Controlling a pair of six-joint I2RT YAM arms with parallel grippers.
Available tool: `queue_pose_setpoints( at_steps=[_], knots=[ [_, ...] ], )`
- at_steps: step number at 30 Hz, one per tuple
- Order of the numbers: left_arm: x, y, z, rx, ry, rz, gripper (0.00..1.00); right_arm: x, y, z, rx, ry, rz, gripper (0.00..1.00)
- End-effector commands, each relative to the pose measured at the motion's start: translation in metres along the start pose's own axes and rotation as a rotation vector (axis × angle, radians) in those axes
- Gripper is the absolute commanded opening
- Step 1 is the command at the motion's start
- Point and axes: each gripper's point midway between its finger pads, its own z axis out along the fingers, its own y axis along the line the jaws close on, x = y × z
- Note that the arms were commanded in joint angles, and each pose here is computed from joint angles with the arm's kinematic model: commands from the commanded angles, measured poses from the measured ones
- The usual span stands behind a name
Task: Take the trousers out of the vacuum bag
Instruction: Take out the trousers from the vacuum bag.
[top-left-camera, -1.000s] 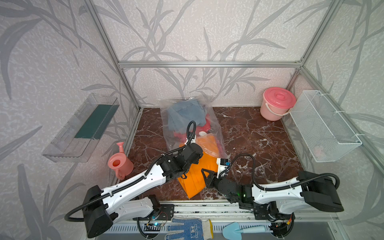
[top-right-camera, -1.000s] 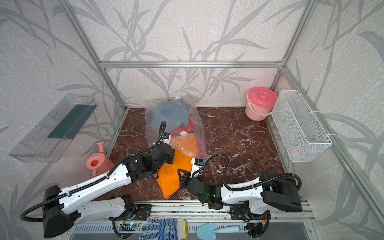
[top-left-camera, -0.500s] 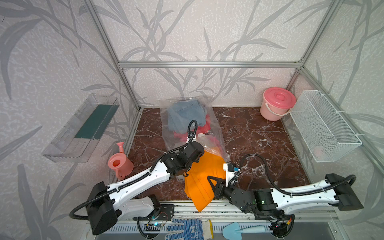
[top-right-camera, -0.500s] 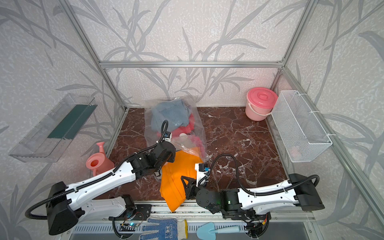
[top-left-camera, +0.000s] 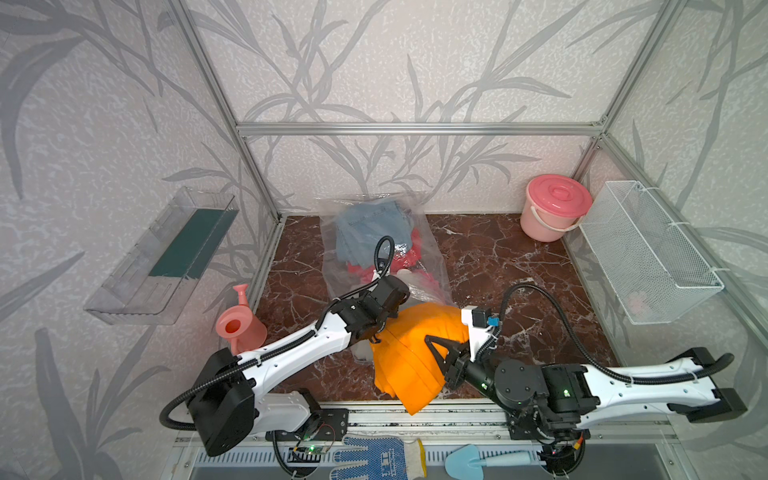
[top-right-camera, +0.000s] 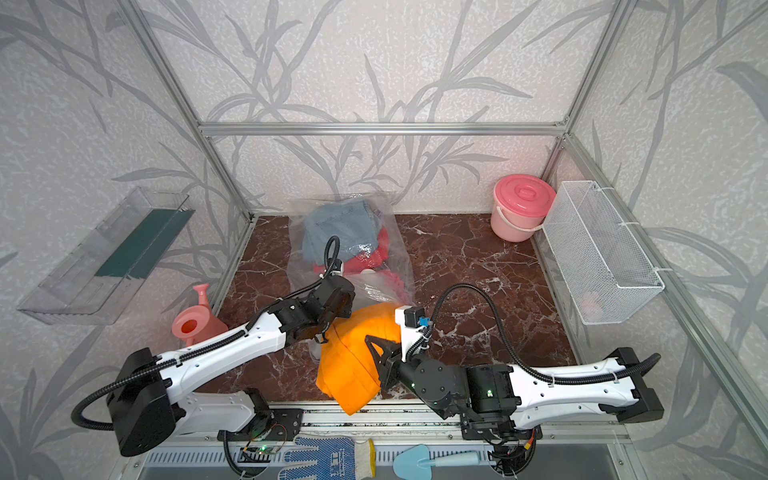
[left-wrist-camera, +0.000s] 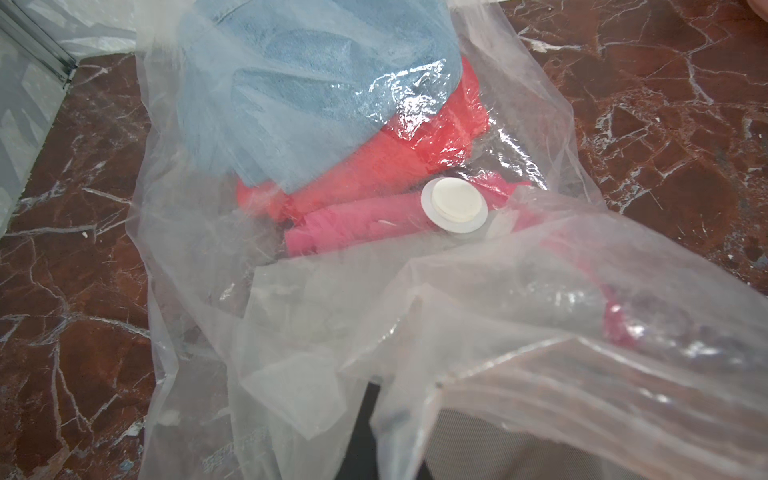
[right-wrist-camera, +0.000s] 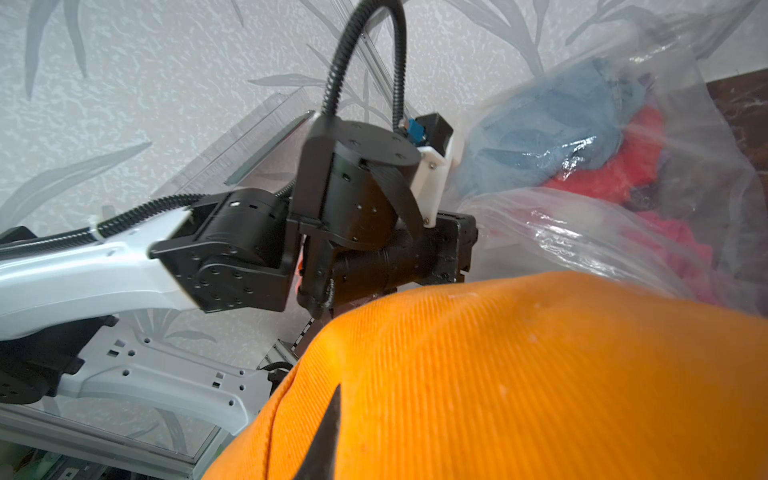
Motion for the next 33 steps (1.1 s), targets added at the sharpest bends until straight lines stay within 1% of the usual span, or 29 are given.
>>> queue_pose_setpoints(
  at_steps=[1,8,12,14,16,18,20,22,25,28,33],
  knots=[
    [-0.01,-0.001,0.006,0.004,-0.009,-0.047,0.0,-0.068,0.02,-0.021,-0.028,-0.156,-0.013,0.05],
    [-0.001,0.006,0.012,-0.01,0.012,-0.064,0.0,-0.116,0.022,-0.041,-0.023,-0.246,-0.087,0.05],
    [0.006,0.009,0.014,-0.015,0.022,-0.075,0.0,-0.142,0.024,-0.046,-0.02,-0.27,-0.144,0.05],
    [0.009,0.01,0.014,-0.015,0.023,-0.083,0.0,-0.147,0.016,-0.038,0.004,-0.249,-0.157,0.05],
    [0.013,0.013,0.014,-0.018,0.024,-0.086,0.0,-0.151,-0.002,-0.023,0.028,-0.197,-0.12,0.04],
    [0.016,0.016,0.012,-0.021,0.026,-0.092,0.0,-0.153,-0.015,-0.009,0.022,-0.154,-0.08,0.04],
    [0.019,0.019,0.011,-0.022,0.024,-0.096,0.0,-0.163,-0.036,0.001,0.071,-0.17,-0.067,0.04],
    [0.019,0.021,0.008,-0.024,0.023,-0.098,0.0,-0.174,-0.049,0.006,0.109,-0.188,-0.075,0.03],
    [0.018,0.024,0.004,-0.018,0.016,-0.105,0.0,-0.187,-0.062,0.017,0.128,-0.193,-0.066,0.04],
    [0.017,0.024,-0.001,-0.004,0.012,-0.113,0.0,-0.191,-0.077,0.025,0.171,-0.197,-0.063,0.04],
    [0.015,0.028,-0.008,0.001,-0.002,-0.126,0.0,-0.186,-0.111,0.039,0.244,-0.166,-0.047,0.04]
  ],
)
